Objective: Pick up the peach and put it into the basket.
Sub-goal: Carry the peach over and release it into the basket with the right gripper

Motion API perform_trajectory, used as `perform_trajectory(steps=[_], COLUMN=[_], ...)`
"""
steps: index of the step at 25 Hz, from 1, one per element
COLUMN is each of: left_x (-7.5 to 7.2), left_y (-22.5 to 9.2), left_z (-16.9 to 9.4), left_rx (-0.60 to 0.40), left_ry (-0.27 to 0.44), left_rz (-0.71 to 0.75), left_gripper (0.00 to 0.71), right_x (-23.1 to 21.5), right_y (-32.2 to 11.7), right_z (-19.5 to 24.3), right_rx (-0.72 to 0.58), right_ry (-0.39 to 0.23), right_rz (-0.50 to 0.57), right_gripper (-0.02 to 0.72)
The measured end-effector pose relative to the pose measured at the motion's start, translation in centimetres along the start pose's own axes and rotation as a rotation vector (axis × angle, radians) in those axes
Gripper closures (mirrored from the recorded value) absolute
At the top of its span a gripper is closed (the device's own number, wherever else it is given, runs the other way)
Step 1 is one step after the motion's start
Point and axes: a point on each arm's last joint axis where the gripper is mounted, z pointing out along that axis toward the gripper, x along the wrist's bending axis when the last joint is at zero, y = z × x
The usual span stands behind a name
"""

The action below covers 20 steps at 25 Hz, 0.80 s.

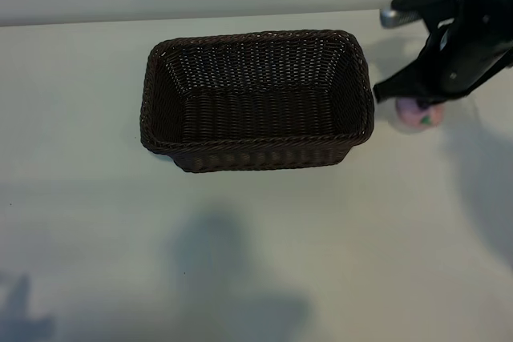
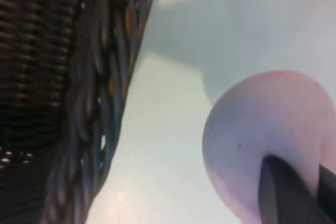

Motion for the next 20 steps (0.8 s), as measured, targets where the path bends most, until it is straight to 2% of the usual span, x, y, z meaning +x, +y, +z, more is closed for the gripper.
perform_trajectory(steps=[4, 10, 15, 20], left_x=[0.0, 0.0, 0.0, 0.0], left_y=[0.0, 0.0, 0.0, 0.0], left_z=[0.0, 0.0, 0.0, 0.0], left_rx=[0.0, 0.0, 0.0, 0.001], left_ry=[0.0, 0.0, 0.0, 0.0], left_rz=[0.0, 0.0, 0.0, 0.0], left_gripper=[0.117, 0.117, 0.117, 0.117], right_x=[-0.1, -0.1, 1.2, 4.6], right_y=[1.5, 2.6, 3.4, 3.9], right_z=[-3.1, -4.9, -6.1, -7.6], right_rx=[-0.047, -0.052, -0.064, -0.102], right_ry=[-0.002, 0.001, 0.064, 0.126], right_rz=[0.008, 0.016, -0.001, -0.071], right_gripper=[0.663, 0.663, 0.663, 0.663])
